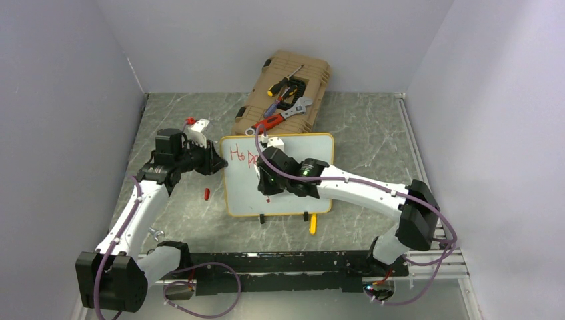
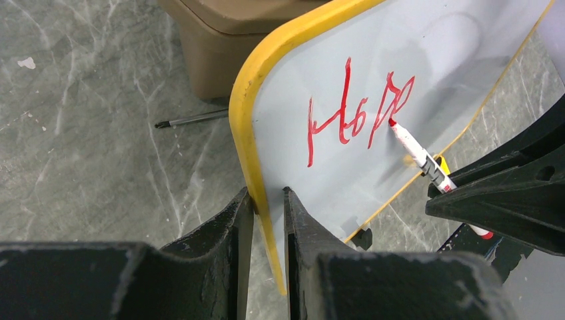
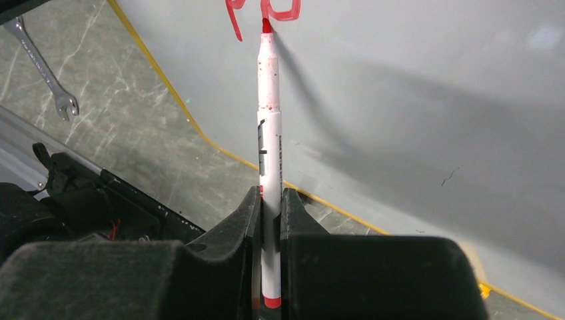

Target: Write a sentence on the whiteboard

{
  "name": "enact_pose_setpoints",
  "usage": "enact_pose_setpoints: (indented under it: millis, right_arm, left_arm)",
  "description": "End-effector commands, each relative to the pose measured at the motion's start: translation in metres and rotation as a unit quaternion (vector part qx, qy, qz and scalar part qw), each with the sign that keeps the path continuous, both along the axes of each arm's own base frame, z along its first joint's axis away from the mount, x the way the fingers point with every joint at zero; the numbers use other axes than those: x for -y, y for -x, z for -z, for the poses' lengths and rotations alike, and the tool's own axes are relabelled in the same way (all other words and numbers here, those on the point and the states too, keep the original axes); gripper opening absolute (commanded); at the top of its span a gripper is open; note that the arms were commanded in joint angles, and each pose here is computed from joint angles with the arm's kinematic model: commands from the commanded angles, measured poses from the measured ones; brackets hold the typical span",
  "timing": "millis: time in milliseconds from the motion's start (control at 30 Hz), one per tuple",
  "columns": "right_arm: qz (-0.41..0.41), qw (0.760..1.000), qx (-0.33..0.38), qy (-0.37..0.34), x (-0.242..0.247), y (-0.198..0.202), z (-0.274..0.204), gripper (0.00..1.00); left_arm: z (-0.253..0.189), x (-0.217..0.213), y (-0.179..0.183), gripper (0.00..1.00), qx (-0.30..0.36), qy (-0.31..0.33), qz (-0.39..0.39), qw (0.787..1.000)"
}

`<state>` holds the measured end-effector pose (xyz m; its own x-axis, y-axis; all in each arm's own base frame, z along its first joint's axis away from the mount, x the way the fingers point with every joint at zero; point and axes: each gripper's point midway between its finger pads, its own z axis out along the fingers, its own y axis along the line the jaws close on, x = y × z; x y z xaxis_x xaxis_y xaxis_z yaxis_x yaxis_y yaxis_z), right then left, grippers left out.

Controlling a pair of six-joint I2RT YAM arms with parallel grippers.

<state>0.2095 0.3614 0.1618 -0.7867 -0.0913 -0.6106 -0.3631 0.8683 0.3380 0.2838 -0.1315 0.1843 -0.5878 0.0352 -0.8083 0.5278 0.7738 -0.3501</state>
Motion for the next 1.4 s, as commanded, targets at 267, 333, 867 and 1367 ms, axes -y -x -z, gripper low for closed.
enact_pose_setpoints:
  millis: [267, 333, 867, 1367]
  right_arm:
    - [0.039, 0.999, 0.004, 0.022, 0.020, -0.001, 0.002, 0.00]
    - [0.041, 0.999, 0.006, 0.024, 0.022, -0.001, 0.001, 0.00]
    - [0.011, 0.998, 0.065, -0.023, 0.025, -0.002, -0.043, 0.00]
    - [0.057, 0.997, 0.061, -0.002, 0.062, -0.020, -0.038, 0.00]
  left_arm:
    - [-0.012, 0.009, 0.004, 0.00, 0.020, 0.002, 0.028, 0.999]
    - [-0.012, 0.009, 0.005, 0.00, 0.020, 0.002, 0.027, 0.999]
    - [-0.011, 0.008, 0.004, 0.00, 0.020, -0.002, 0.025, 0.999]
    - [-0.010, 0.008, 0.003, 0.00, 0.019, -0.004, 0.026, 0.999]
